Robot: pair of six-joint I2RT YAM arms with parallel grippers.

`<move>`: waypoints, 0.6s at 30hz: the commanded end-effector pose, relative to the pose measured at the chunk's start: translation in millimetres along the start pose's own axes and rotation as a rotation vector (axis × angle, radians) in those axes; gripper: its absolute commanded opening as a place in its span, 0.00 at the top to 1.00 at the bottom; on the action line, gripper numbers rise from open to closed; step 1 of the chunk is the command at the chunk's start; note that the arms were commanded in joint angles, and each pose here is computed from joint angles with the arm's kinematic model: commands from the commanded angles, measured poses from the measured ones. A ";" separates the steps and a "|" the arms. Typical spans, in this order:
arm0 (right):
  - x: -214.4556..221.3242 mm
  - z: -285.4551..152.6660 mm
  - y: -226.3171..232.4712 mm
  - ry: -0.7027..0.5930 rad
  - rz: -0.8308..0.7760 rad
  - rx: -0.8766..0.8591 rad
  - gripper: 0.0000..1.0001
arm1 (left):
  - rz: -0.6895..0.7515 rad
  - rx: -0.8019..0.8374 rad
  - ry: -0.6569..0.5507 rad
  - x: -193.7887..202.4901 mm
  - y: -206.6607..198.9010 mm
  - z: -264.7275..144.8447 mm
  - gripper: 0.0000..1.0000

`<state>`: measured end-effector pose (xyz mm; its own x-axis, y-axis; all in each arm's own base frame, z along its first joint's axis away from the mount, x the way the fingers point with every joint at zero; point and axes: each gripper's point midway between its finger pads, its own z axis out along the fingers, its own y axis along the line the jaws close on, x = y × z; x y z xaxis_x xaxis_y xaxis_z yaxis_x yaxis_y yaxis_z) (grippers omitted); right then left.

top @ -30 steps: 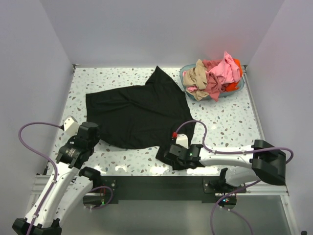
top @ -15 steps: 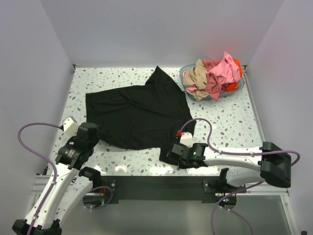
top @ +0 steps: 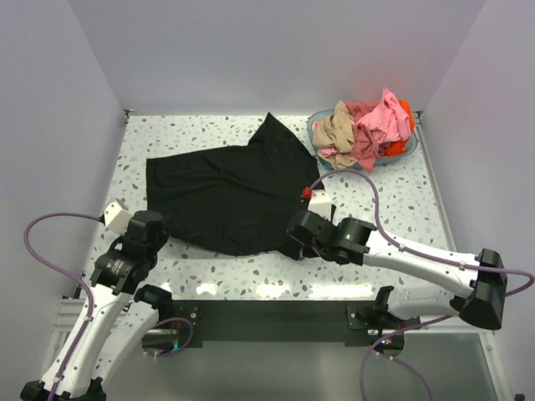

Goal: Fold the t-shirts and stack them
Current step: Fold the tshirt

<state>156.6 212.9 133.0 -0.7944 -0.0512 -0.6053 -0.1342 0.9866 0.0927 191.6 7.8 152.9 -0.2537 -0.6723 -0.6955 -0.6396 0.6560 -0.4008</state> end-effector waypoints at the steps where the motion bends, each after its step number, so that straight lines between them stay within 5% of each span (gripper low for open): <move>1: -40.7 4.5 -6.6 -0.078 -0.028 0.036 1.00 | -0.037 0.041 -0.055 -21.3 -13.5 -8.5 1.00; 8: -94.8 9.5 18.7 -0.134 -0.086 0.019 1.00 | -0.090 0.075 -0.054 -25.4 -16.3 -17.9 1.00; 18: -116.8 23.2 37.1 -0.132 -0.105 -0.007 1.00 | -0.136 0.073 -0.034 -23.9 -3.5 -31.8 1.00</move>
<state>247.1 245.8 171.5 -0.7202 -0.1426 -0.6790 -0.1895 0.9819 -0.0051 182.1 8.5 174.3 -0.1866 -0.7174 -0.6712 -0.6158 0.6178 -0.4890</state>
